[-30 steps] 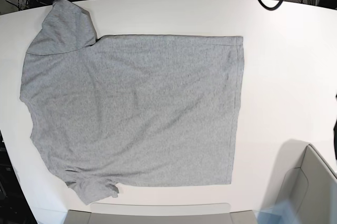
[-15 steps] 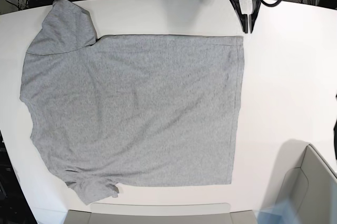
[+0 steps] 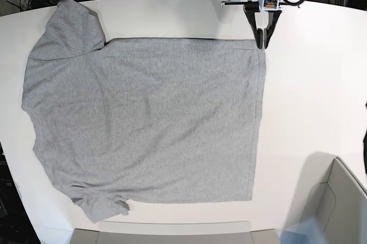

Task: Fold the T-shirt properly
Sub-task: 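Move both grippers down to the shirt's shoulder corners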

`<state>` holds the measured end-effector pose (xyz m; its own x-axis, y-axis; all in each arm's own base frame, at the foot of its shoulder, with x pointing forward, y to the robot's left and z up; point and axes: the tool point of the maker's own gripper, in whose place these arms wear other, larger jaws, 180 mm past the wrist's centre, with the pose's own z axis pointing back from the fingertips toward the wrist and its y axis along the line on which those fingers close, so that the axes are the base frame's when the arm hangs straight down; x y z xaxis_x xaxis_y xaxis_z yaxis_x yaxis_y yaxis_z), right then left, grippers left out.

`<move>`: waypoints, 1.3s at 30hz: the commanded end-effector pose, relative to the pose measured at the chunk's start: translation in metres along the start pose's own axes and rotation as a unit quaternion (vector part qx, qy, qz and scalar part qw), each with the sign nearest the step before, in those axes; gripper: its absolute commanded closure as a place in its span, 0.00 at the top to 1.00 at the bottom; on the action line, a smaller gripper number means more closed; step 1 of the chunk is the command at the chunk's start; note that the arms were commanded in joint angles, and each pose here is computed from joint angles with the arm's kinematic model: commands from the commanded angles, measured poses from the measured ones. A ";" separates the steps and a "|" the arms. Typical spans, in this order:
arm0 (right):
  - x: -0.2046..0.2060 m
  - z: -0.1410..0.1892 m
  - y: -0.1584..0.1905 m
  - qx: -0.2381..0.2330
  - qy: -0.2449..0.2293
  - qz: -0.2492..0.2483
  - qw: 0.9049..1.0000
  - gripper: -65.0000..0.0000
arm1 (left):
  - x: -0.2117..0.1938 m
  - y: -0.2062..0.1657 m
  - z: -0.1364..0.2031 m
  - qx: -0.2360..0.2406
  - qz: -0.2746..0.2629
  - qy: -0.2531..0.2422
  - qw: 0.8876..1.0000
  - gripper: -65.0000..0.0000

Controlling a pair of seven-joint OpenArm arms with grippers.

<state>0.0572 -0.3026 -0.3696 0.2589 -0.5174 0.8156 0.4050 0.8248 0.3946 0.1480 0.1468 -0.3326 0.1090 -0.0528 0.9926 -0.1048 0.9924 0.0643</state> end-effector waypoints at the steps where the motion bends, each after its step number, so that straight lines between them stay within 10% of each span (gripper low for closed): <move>1: 0.009 0.000 -0.002 0.000 -0.010 -0.001 1.000 0.42 | 0.007 -0.004 -0.002 -0.002 0.004 -0.011 1.000 0.12; 39: 0.001 -0.064 0.020 0.017 0.053 -0.051 0.997 0.41 | 0.001 -0.004 -0.015 -0.015 -0.003 0.008 1.000 0.12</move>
<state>0.1160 -0.2988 -0.3982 0.3331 -0.6290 0.7024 0.4301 0.7643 0.4805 0.1623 0.1445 -0.3448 0.1690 -0.0538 0.9841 -0.0721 0.9952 0.0668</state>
